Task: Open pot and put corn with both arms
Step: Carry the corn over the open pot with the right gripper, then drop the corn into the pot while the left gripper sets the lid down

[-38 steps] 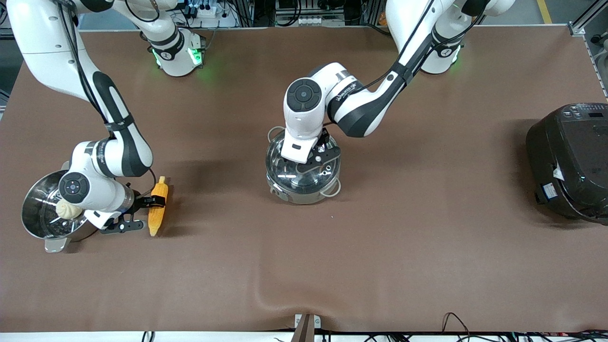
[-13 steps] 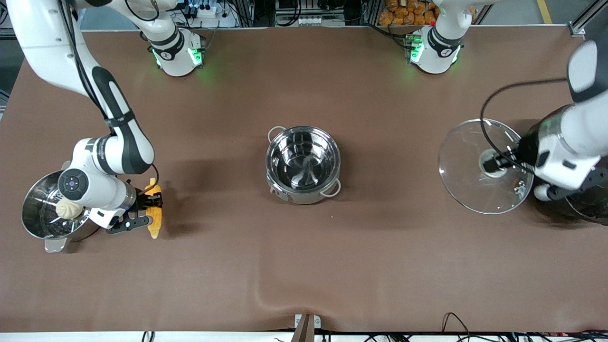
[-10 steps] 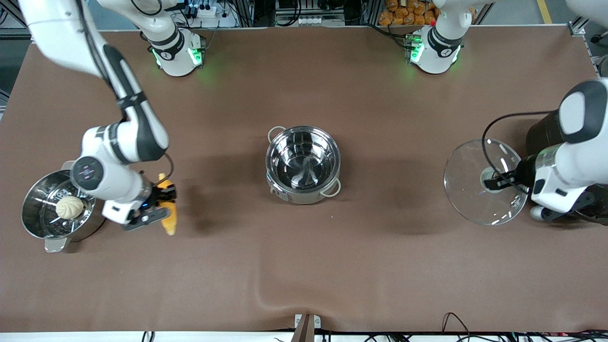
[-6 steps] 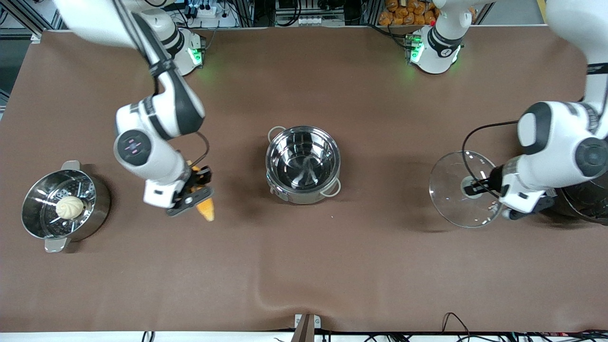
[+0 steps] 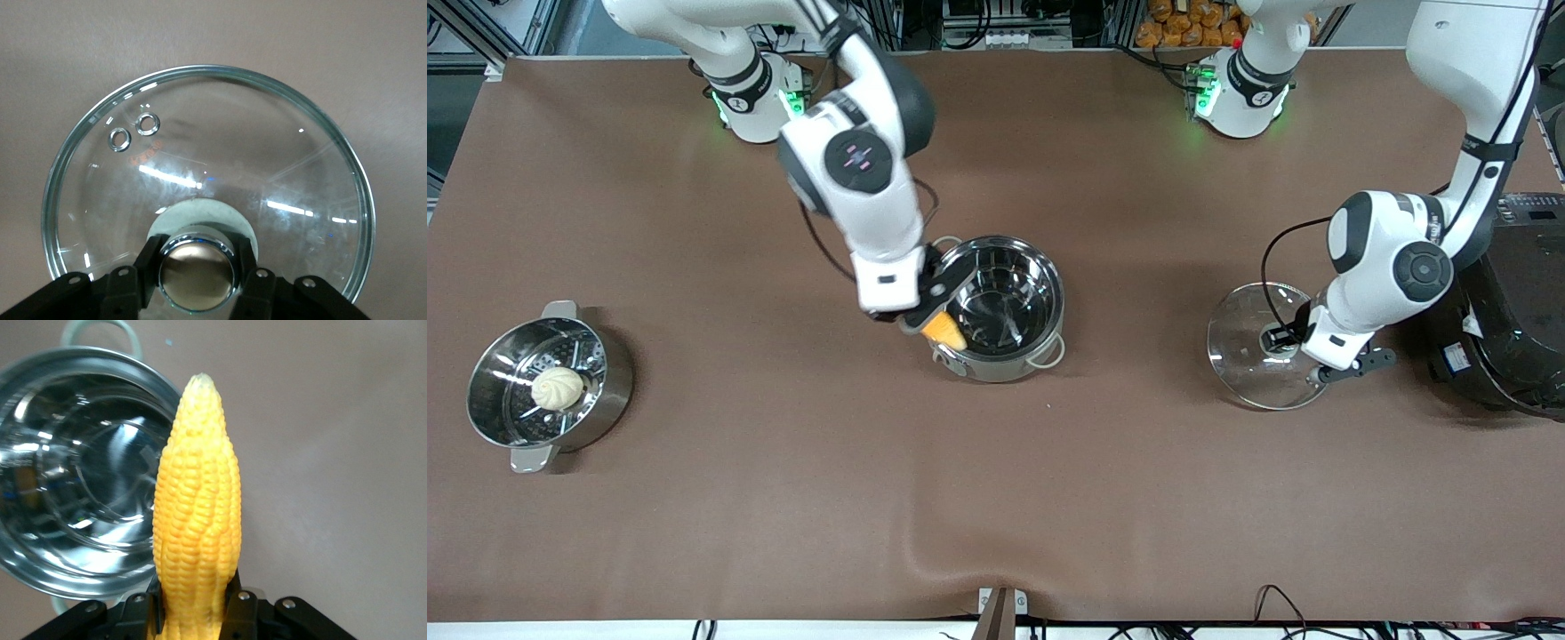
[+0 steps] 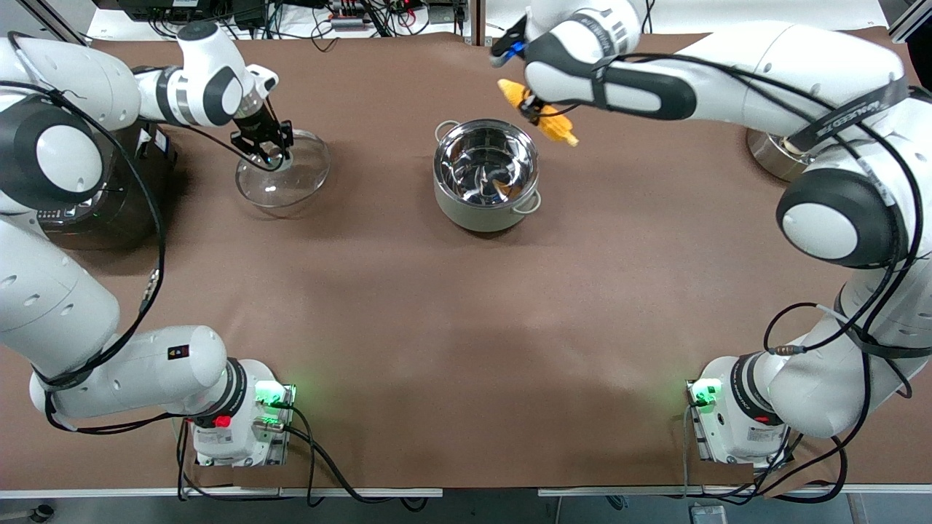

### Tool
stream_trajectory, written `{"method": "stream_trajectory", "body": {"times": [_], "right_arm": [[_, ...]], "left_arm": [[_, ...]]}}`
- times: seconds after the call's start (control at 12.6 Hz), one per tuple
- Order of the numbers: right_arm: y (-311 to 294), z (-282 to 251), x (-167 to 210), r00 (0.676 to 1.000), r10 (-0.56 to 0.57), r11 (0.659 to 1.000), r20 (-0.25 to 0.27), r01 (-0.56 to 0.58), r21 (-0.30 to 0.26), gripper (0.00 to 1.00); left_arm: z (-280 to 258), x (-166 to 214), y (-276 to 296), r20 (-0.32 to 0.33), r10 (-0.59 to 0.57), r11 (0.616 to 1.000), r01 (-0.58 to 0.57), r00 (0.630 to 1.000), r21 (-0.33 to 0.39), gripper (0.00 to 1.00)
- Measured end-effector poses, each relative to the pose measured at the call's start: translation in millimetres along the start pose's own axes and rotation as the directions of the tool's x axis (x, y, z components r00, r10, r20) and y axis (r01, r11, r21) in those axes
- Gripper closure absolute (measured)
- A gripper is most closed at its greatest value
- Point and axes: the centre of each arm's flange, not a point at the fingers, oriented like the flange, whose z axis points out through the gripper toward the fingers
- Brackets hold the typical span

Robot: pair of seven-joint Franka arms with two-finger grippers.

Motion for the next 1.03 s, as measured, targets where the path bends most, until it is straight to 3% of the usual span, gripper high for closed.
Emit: {"method": "stream_trajectory", "body": {"times": [0.24,0.48,0.63,0.79,1.03], "right_arm": [[-32.4,16.0,26.1,0.999,-0.049,0.999,-0.003,0.049,-0.01,0.63],[-51.1,42.8,46.5,0.999,-0.052,0.998,0.01,0.053,-0.042,0.63],[-69.8,61.5,53.2,0.998,-0.048,0.997,0.029,0.05,-0.063,0.63],[-76.4,77.0,54.6,0.998,-0.046,0.997,0.047,0.049,-0.063,0.63],[-81.0,80.0,55.0,0.997,-0.052,0.996,0.054,0.056,-0.063,0.63]], "left_arm": [[8.3,-5.0,-1.0,0.008,0.01,1.0,-0.01,1.0,0.009,0.49],[-11.5,4.3,0.0,-0.036,0.008,1.0,-0.008,0.999,0.001,0.21],[-58.7,23.3,3.3,-0.113,0.002,1.0,-0.003,0.994,-0.01,0.01],[-132.2,42.7,9.7,-0.146,-0.002,1.0,0.003,0.989,0.002,0.0],[-241.5,50.4,14.6,-0.124,-0.008,0.999,0.013,0.992,0.038,0.0]]}}
